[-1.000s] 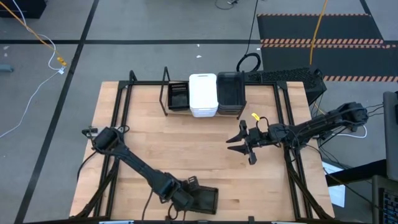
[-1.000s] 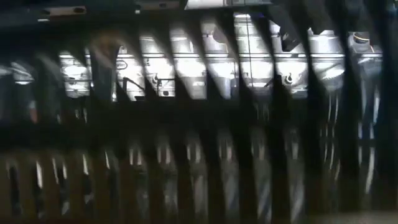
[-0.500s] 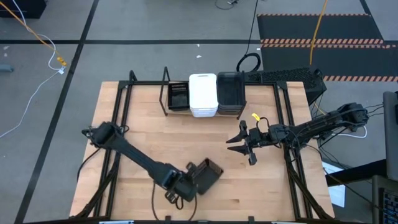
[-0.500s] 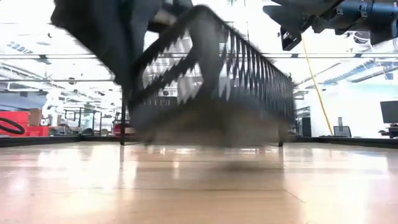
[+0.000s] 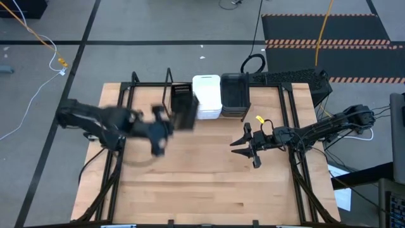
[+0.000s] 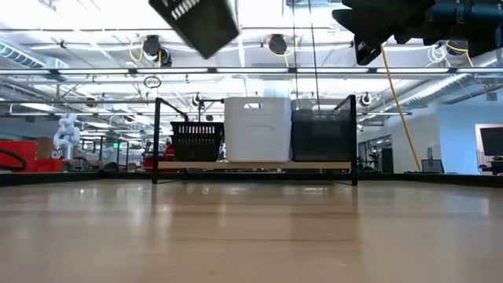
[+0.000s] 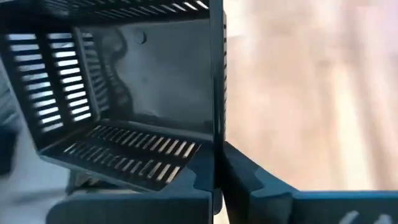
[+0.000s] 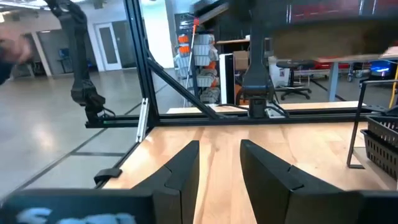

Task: Stack baskets on shelf by color
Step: Stack the black bin into the black bin on the shelf

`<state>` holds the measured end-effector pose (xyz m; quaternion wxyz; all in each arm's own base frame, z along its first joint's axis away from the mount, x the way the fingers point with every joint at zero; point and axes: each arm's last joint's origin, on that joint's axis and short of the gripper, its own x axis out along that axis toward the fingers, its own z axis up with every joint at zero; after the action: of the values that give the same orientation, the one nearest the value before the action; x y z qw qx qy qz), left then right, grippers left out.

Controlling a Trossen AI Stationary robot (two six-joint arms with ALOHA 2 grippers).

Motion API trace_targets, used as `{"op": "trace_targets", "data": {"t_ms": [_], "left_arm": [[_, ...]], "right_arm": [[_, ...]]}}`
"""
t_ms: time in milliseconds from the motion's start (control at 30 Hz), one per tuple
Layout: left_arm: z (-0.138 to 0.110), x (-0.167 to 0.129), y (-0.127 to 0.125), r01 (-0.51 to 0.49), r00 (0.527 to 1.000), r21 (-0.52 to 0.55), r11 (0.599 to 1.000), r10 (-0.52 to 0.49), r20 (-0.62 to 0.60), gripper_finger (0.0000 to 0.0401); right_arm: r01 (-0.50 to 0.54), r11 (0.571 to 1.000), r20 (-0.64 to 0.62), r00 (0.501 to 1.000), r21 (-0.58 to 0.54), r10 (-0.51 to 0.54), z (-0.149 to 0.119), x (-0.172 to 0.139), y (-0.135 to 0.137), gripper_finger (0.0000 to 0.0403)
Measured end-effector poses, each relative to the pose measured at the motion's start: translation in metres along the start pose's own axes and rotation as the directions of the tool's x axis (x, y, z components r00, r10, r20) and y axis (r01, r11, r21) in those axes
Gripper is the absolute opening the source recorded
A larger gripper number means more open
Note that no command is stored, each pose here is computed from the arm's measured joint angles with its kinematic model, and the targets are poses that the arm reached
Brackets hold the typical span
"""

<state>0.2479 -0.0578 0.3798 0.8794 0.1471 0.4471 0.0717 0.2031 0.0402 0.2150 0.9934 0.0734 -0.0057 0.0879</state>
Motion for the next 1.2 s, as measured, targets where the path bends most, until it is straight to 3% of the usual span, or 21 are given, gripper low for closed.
{"op": "trace_targets", "data": {"t_ms": [200, 333, 500, 667, 900, 1200], "left_arm": [[-0.019, 0.007, 0.081, -0.168, 0.983, -0.153, 0.974, 0.154, -0.096, 0.0014], [-0.024, 0.035, 0.118, -0.147, 0.981, -0.207, 0.967, 0.115, -0.157, 0.0008], [-0.035, 0.074, 0.146, -0.119, 0.960, -0.245, 0.962, 0.048, -0.276, 0.0015], [-0.042, 0.109, 0.154, -0.091, 0.927, -0.257, 0.962, -0.013, -0.376, 0.0008], [-0.045, 0.144, 0.149, -0.023, 0.881, -0.184, 0.983, -0.068, -0.469, 0.0036], [-0.044, 0.158, 0.143, 0.003, 0.863, -0.164, 0.987, -0.085, -0.498, 0.0042]], "right_arm": [[0.005, 1.000, 0.001, 1.000, -0.018, -0.004, 0.000, 0.000, 0.000, 0.0109], [0.005, 1.000, 0.002, 1.000, 0.001, -0.005, 0.000, 0.000, 0.000, 0.0109], [0.005, 1.000, 0.001, 1.000, 0.003, -0.005, 0.000, 0.000, 0.000, 0.0109], [0.008, 1.000, -0.012, 1.000, 0.000, -0.008, -0.001, 0.000, -0.001, 0.0109], [0.010, 1.000, -0.022, 1.000, -0.012, -0.010, -0.002, 0.000, -0.001, 0.0109], [0.011, 1.000, -0.029, 1.000, -0.019, -0.011, -0.003, 0.000, -0.001, 0.0109]]}}
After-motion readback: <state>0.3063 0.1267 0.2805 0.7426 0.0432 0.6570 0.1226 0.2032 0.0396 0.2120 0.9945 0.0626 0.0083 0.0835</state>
